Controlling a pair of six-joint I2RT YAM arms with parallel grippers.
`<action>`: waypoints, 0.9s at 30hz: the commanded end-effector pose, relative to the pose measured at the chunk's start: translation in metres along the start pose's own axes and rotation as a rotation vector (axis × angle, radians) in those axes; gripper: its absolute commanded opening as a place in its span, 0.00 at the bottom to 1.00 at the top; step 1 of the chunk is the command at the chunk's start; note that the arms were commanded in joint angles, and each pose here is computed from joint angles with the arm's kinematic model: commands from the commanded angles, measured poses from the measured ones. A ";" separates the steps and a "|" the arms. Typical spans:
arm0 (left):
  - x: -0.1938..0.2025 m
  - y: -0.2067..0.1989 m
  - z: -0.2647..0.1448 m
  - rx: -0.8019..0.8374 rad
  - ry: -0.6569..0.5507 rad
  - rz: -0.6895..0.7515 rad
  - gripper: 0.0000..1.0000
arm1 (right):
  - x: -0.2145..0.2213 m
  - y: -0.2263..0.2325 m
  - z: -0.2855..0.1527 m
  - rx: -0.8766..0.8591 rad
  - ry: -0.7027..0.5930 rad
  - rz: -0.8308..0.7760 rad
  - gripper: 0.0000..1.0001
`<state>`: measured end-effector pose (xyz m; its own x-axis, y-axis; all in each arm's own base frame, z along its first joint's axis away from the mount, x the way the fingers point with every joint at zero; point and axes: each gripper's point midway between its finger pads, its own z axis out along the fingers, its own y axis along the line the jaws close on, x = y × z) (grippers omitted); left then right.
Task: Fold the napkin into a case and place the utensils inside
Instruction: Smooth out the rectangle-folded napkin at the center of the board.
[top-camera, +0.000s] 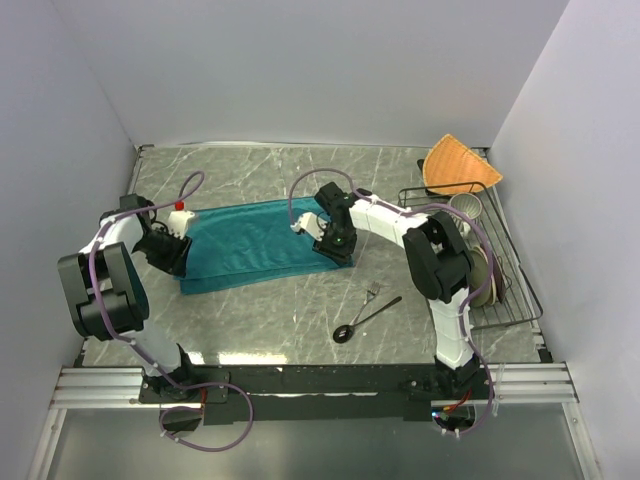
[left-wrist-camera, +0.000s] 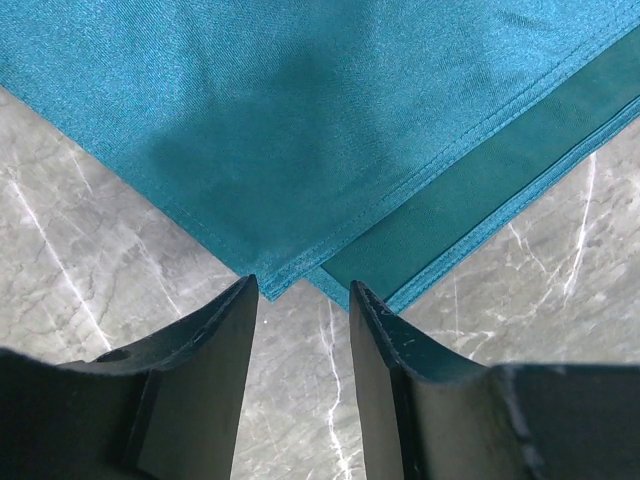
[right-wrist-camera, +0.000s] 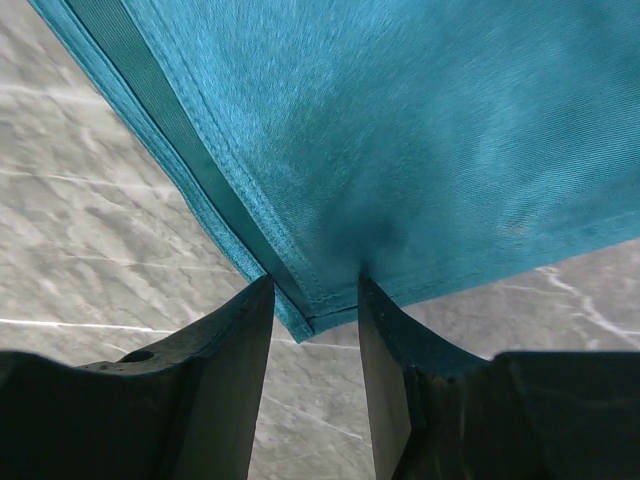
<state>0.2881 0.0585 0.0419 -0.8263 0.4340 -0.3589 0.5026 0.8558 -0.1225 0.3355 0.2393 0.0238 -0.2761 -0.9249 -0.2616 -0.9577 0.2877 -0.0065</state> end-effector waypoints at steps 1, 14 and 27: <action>-0.012 0.010 -0.003 -0.018 -0.032 -0.001 0.48 | -0.009 -0.008 -0.009 0.068 -0.038 -0.029 0.46; -0.006 0.008 -0.001 -0.021 -0.016 0.009 0.47 | -0.009 -0.005 -0.016 0.073 -0.041 -0.048 0.37; -0.007 0.009 -0.001 -0.022 -0.020 0.006 0.47 | -0.016 -0.009 -0.020 0.062 -0.047 -0.031 0.39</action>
<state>0.2904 0.0618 0.0392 -0.8297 0.4326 -0.3528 0.4970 0.8602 -0.1140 0.3387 0.2378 0.0225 -0.2510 -0.9335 -0.2559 -0.9610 0.2721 -0.0500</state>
